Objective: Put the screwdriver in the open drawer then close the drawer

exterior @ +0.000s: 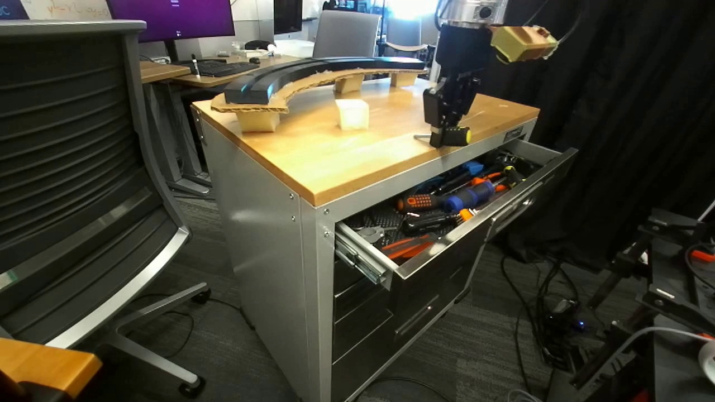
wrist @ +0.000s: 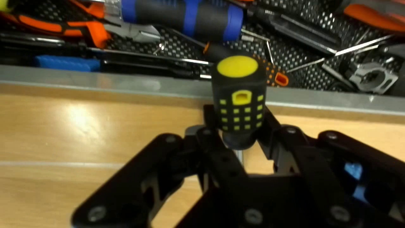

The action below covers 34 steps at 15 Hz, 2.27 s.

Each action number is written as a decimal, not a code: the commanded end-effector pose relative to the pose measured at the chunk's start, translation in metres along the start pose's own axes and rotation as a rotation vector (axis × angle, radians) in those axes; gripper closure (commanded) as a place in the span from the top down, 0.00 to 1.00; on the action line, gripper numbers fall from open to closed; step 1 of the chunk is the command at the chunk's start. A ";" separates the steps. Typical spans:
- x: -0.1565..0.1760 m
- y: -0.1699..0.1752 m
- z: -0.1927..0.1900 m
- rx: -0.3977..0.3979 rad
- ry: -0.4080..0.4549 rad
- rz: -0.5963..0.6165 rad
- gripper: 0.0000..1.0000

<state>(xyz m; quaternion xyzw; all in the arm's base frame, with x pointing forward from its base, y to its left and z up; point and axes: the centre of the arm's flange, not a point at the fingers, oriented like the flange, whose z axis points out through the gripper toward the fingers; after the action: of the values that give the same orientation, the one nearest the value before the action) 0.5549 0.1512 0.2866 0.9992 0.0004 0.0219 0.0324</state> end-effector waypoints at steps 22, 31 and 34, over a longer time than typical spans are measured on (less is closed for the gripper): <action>-0.106 -0.026 0.031 -0.098 -0.061 -0.013 1.00; -0.093 0.003 0.117 -0.057 -0.133 0.264 0.34; -0.075 0.007 0.100 -0.010 -0.045 0.342 0.11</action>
<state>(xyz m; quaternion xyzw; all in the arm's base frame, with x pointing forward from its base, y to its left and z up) 0.4571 0.1373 0.1832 0.9886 -0.1307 -0.0529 0.0535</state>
